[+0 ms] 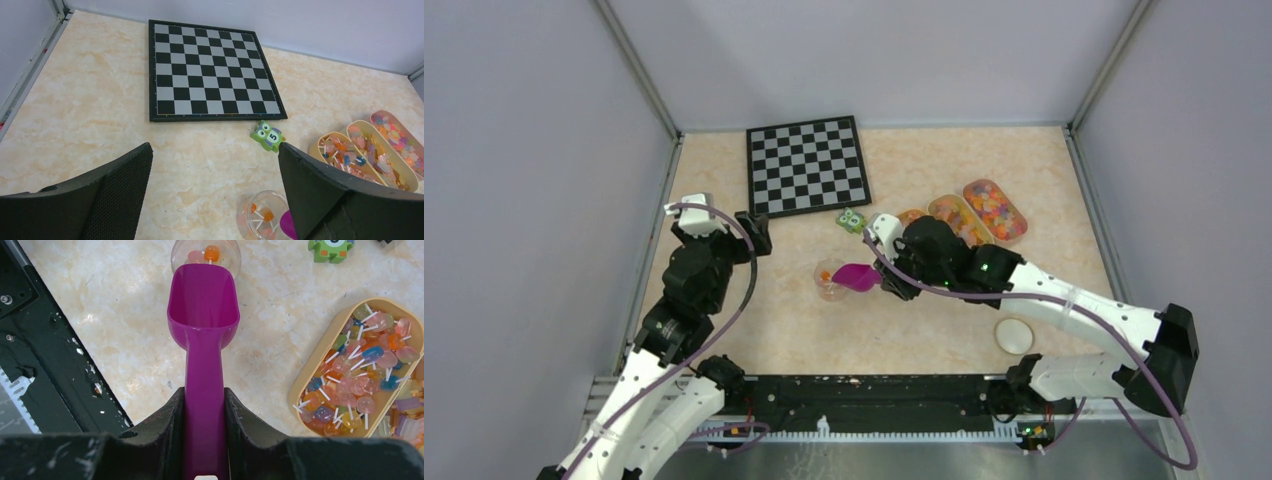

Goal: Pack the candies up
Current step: Place the fake candies in the packing bottle.

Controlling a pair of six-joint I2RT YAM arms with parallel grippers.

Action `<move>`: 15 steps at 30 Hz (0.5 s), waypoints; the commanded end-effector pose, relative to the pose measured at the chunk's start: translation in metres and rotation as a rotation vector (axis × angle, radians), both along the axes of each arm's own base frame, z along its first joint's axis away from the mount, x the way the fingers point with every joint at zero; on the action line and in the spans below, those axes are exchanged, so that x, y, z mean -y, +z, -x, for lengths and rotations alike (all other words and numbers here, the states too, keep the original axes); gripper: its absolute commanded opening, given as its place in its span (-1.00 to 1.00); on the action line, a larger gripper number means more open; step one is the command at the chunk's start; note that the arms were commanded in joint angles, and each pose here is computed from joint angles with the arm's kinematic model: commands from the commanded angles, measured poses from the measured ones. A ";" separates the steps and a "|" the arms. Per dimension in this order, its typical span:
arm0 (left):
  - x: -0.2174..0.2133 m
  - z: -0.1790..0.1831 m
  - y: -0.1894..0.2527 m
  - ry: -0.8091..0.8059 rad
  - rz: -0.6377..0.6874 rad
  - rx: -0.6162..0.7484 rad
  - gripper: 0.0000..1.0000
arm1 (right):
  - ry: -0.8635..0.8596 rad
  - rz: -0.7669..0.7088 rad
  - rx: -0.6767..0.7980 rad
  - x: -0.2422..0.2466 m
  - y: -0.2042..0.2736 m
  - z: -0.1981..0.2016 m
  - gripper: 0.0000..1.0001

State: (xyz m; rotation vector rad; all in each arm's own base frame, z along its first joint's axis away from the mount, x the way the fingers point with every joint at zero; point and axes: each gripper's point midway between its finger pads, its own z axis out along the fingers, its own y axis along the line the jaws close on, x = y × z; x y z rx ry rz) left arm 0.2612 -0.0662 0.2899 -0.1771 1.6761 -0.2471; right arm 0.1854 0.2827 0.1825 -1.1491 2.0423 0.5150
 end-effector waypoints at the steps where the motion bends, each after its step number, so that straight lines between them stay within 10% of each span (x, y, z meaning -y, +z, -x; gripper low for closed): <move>1: -0.001 -0.004 0.005 0.018 0.018 0.026 0.97 | 0.058 -0.096 0.125 -0.004 0.034 0.001 -1.00; 10: 0.011 -0.012 -0.012 -0.011 0.021 -0.043 0.97 | 0.160 -0.218 0.466 0.032 0.082 0.013 -1.00; 15: 0.049 -0.020 -0.019 -0.176 0.057 -0.113 0.97 | -0.071 -0.147 0.467 0.064 0.079 -0.010 -1.00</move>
